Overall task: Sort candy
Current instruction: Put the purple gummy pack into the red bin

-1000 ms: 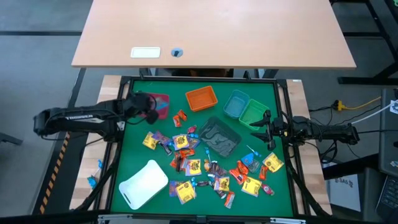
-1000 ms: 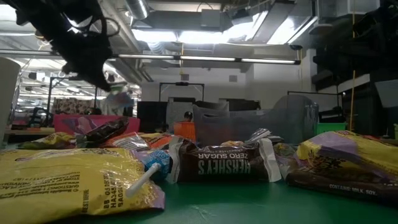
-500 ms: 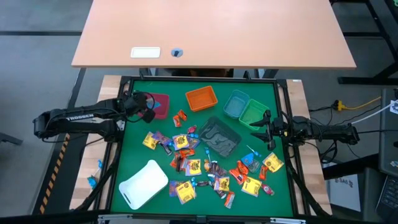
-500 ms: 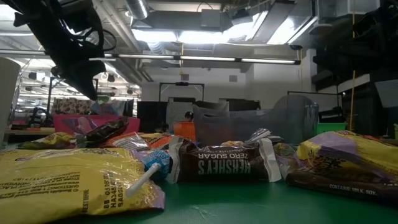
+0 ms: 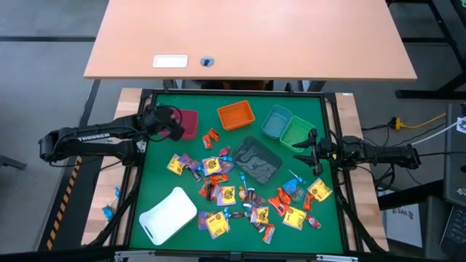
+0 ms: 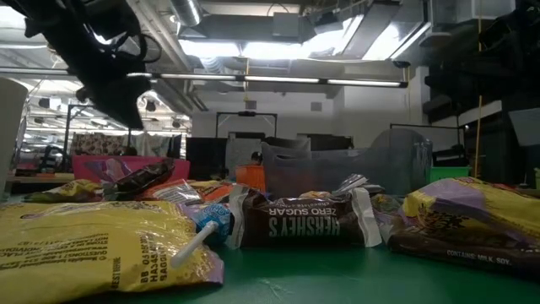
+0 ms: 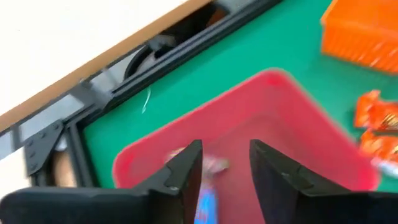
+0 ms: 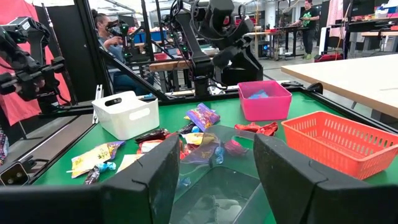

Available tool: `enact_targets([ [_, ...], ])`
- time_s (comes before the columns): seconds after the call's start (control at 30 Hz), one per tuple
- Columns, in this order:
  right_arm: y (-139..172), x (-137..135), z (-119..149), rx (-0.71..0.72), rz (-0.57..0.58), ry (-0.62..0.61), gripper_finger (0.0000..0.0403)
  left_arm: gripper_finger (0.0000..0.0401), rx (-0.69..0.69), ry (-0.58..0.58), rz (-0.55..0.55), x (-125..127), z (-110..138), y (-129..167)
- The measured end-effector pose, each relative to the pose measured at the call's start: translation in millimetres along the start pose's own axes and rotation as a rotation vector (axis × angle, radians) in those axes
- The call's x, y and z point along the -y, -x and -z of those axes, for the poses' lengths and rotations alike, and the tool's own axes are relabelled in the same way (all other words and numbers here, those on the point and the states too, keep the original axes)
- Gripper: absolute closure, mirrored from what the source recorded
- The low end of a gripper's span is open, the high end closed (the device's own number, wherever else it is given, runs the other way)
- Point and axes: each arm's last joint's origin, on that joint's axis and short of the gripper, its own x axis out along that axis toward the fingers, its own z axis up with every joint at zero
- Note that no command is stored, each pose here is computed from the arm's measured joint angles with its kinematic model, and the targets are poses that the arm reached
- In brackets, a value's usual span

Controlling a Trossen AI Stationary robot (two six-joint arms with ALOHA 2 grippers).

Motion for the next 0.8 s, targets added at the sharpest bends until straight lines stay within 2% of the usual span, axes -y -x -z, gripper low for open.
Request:
enact_targets([
  [0.1,0,0,0,0.000,0.000,0.000,0.0198,0.0265,0.059,0.017,0.069,4,-8,0],
  [0.17,0,0,0,0.000,0.000,0.000,0.0198,0.0264,0.075,0.034,0.168,8,-11,1],
  [0.27,0,0,0,0.000,0.000,0.000,0.0198,0.0264,0.047,0.013,0.383,15,-12,4],
  [0.4,0,0,0,0.000,0.000,0.000,0.0198,0.0264,-0.040,-0.110,0.718,29,-5,13],
  [0.5,0,0,0,0.000,0.000,0.000,0.0198,0.0264,-0.076,-0.215,0.897,40,2,23],
  [0.63,0,0,0,0.000,0.000,0.000,0.0198,0.0264,-0.066,-0.351,0.992,52,11,36],
  [0.8,0,0,0,0.000,0.000,0.000,0.0198,0.0264,-0.011,-0.474,0.982,62,20,50],
])
